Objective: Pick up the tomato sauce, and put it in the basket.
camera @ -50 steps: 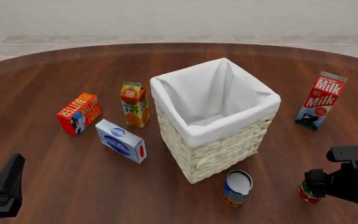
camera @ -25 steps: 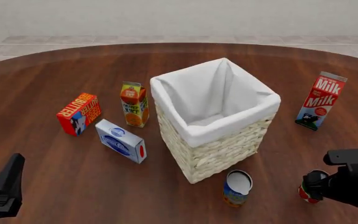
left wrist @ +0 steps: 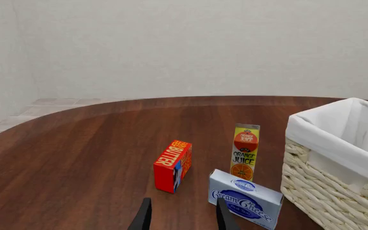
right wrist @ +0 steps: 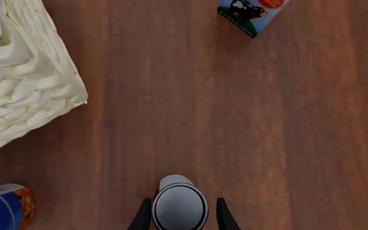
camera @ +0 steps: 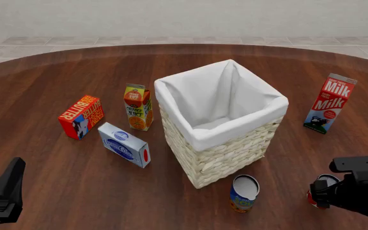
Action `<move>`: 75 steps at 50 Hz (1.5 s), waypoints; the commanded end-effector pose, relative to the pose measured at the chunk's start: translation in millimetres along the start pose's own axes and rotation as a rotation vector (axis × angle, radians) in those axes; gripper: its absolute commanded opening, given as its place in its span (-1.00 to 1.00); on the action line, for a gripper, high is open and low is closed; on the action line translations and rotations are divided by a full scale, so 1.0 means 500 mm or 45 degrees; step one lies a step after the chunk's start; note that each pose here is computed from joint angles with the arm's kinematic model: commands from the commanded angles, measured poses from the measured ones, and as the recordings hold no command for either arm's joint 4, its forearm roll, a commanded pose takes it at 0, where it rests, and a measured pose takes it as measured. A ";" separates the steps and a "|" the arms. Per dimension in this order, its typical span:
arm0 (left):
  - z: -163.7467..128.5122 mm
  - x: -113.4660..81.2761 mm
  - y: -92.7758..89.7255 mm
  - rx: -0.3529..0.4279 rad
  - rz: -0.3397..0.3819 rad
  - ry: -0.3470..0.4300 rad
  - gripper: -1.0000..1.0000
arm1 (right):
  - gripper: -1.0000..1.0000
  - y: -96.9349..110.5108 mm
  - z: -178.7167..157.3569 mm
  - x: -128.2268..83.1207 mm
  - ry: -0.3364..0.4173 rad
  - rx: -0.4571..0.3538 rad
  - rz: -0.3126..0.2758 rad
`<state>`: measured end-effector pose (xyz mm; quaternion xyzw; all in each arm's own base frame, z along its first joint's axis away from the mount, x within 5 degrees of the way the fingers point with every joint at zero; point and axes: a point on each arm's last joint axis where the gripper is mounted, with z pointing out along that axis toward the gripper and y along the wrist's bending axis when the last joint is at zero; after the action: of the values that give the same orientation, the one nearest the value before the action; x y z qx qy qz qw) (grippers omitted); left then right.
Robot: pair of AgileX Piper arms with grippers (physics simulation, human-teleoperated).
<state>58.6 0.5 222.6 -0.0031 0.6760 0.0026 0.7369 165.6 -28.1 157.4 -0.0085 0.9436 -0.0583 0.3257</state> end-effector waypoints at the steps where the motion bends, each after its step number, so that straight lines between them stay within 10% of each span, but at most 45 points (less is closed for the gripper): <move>1: 0.000 0.000 0.000 0.000 0.000 0.000 1.00 | 1.00 0.000 0.009 0.004 0.016 0.000 0.002; 15: 0.000 0.000 0.000 0.000 0.000 0.000 1.00 | 1.00 0.001 0.010 0.003 0.013 -0.004 0.000; 16: 0.000 0.000 0.000 0.000 0.000 0.000 1.00 | -1.00 0.001 0.008 0.002 0.008 -0.004 -0.001; 75: 0.000 0.000 0.000 0.000 0.000 0.000 1.00 | -1.00 0.011 -0.246 -0.097 -0.219 -0.057 -0.102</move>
<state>58.6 0.5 222.6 -0.0032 0.6760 0.0026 0.7369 136.3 -11.6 253.2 -0.0560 0.9209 -0.0570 0.3816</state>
